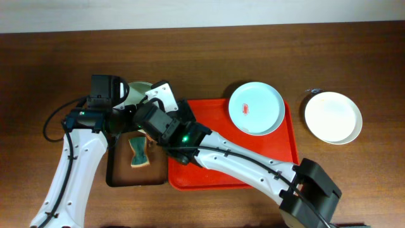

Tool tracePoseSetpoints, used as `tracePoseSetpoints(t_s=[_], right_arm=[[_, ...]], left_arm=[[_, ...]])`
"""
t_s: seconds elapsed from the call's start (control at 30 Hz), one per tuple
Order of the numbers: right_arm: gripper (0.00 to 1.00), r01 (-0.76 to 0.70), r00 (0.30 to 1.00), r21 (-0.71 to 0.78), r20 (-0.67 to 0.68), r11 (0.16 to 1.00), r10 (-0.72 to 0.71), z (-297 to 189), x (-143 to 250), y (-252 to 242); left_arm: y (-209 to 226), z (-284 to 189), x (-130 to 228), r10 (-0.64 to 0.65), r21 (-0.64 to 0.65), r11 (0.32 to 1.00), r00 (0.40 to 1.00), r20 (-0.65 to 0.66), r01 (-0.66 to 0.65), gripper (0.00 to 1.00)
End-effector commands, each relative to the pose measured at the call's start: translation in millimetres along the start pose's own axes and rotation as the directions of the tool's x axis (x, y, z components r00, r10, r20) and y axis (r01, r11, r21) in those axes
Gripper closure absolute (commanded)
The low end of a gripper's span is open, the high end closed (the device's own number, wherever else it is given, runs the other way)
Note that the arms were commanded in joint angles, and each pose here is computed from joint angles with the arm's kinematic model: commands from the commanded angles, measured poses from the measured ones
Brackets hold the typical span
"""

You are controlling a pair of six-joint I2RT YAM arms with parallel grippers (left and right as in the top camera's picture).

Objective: Clean dirty plates on tray and stack at the side
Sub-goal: 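Lift the pale blue plate with right gripper and swing it right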

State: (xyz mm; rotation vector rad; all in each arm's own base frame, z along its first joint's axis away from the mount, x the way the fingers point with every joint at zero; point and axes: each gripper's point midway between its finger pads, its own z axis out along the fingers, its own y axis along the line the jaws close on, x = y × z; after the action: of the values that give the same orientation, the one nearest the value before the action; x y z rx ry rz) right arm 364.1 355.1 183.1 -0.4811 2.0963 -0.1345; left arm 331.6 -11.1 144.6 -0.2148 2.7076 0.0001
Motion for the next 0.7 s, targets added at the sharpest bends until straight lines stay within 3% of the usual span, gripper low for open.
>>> tracePoseSetpoints(t_s=[0.0, 0.23, 0.67], right_arm=[[0.96, 0.122, 0.986, 0.136, 0.093, 0.983, -0.136, -21, -27, -8], [0.96, 0.211, 0.932, 0.391, 0.195, 0.896, -0.305, -69, -65, -12], [0.96, 0.204, 0.93, 0.394, 0.208, 0.896, -0.304, -77, -66, -6]], left_arm=[[-1, -3, -4, -0.014, 0.006, 1.0, 1.0, 0.015, 0.014, 0.01], [-1, -3, -4, -0.014, 0.006, 1.0, 1.0, 0.015, 0.014, 0.01], [-1, -3, -4, -0.014, 0.005, 1.0, 1.0, 0.016, 0.014, 0.01]])
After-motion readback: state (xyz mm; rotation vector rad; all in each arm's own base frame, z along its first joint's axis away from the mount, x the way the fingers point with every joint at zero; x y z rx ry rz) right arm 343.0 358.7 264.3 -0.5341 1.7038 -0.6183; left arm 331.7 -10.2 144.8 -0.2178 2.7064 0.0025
